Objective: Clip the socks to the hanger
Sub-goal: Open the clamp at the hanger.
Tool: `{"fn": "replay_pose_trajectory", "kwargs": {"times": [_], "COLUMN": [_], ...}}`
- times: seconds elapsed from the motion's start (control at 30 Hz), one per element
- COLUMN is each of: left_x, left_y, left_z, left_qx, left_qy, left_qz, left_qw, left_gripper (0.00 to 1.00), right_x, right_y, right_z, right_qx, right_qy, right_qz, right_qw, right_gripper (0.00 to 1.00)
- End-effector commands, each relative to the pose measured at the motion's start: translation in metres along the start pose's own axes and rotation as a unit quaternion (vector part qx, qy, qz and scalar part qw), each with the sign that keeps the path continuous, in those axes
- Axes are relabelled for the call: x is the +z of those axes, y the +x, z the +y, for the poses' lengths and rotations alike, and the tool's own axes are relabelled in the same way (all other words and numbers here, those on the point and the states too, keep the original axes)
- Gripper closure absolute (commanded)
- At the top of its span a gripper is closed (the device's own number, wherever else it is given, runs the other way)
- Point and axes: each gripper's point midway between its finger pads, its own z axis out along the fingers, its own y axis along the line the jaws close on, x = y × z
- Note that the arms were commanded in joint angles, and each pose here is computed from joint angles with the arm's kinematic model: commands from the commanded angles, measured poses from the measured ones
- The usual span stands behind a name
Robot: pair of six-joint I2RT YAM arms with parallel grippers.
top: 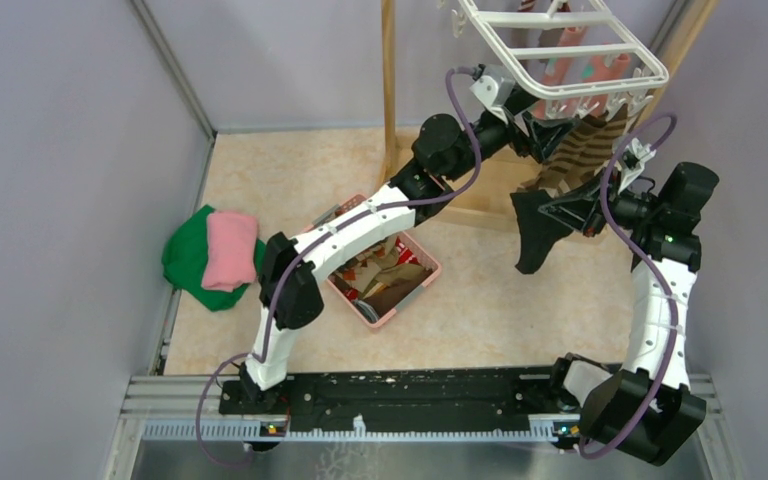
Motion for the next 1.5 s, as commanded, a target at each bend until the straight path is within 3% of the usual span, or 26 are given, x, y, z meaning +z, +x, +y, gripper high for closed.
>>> {"fn": "replay_pose_trajectory", "kwargs": {"times": [0.0, 0.23, 1.03, 1.27, 1.47], "left_x": [0.007, 0.01, 0.018, 0.019, 0.02], "left_y": [-0.012, -0.016, -0.021, -0.023, -0.028], "left_z": [0.007, 0.008, 0.006, 0.006, 0.004], "left_qx": [0.016, 0.021, 0.031, 0.03, 0.027], "left_qy": [-0.027, -0.039, -0.036, -0.036, -0.032], "left_qz": [-0.018, -0.026, -0.034, -0.037, -0.042], "left_qw": [0.999, 0.999, 0.998, 0.998, 0.998], "left_gripper": [0.11, 0.21, 0.27, 0.35, 0.37], "right_x": [-0.001, -0.001, -0.002, -0.001, -0.001], "right_y": [-0.004, -0.004, -0.003, -0.003, -0.003], "right_z": [0.009, 0.009, 0.01, 0.011, 0.011], "right_qx": [-0.022, -0.022, -0.02, -0.019, -0.02], "right_qy": [-0.023, -0.024, -0.029, -0.031, -0.031], "right_qz": [-0.002, -0.002, -0.002, -0.002, -0.002], "right_qw": [0.999, 0.999, 0.999, 0.999, 0.999], "right_gripper": [1.0, 1.0, 1.0, 1.0, 1.0]}}
